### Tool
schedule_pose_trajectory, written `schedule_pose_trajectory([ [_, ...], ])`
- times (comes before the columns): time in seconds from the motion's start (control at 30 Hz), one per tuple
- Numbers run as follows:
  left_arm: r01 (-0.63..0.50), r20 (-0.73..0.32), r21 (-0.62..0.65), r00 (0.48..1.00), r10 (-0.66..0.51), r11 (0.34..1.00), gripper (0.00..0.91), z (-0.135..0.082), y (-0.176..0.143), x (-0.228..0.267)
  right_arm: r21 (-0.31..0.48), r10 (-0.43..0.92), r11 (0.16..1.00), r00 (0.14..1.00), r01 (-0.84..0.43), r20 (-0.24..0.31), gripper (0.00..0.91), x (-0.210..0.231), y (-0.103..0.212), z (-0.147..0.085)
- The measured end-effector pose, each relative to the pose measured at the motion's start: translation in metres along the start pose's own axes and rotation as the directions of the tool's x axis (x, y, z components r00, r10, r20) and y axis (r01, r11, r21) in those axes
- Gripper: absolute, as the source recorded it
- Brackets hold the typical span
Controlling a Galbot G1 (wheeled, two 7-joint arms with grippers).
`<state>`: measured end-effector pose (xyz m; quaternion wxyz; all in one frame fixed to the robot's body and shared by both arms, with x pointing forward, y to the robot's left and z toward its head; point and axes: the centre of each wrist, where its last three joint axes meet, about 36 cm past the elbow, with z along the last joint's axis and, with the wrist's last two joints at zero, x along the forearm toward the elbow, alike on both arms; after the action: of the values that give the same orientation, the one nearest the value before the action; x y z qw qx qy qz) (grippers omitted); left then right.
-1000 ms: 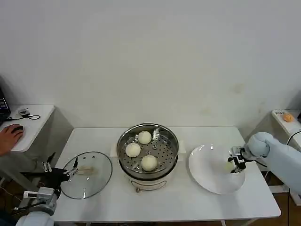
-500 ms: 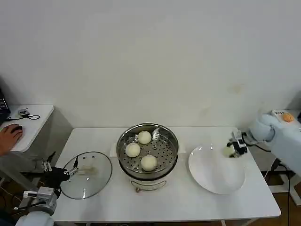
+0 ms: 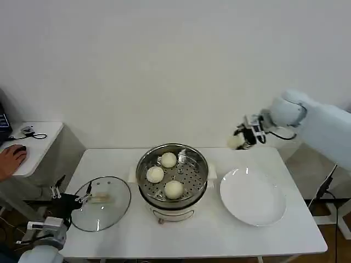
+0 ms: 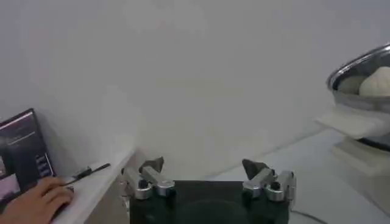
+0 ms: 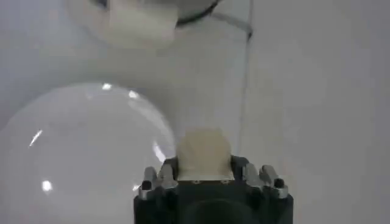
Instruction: Take steamed baozi put them in steamer then cover it.
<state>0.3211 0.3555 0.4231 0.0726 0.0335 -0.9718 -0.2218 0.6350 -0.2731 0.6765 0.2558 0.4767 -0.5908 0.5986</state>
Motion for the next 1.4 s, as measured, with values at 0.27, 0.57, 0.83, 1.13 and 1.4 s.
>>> schedule_pose_trajectory([
  [0.27, 0.009, -0.003, 0.0, 1.0, -0.009, 1.0, 0.907, 0.001, 0.0, 0.003, -0.036, -0.029, 0.999, 0.996, 0.032, 0.09, 0.584, -0.018, -0.01, -0.071],
  [0.57, 0.024, -0.006, -0.002, 1.0, -0.024, 1.0, 0.907, 0.003, 0.005, 0.003, -0.104, -0.101, 0.988, 0.988, 0.113, 0.113, 0.584, -0.054, 0.0, -0.12],
  [0.83, 0.032, -0.004, -0.002, 0.999, -0.032, 0.999, 0.907, 0.003, 0.009, 0.003, -0.148, -0.145, 0.977, 0.986, 0.157, 0.088, 0.584, -0.086, 0.011, -0.132],
  [1.13, 0.033, -0.004, 0.001, 0.999, -0.033, 0.999, 0.907, 0.004, 0.008, 0.003, -0.166, -0.168, 0.97, 0.983, 0.177, 0.067, 0.584, -0.11, 0.019, -0.138],
  [1.4, 0.038, -0.004, -0.001, 0.999, -0.038, 0.999, 0.907, 0.005, 0.01, 0.004, -0.163, -0.171, 0.971, 0.984, 0.176, 0.045, 0.584, -0.123, 0.023, -0.14],
])
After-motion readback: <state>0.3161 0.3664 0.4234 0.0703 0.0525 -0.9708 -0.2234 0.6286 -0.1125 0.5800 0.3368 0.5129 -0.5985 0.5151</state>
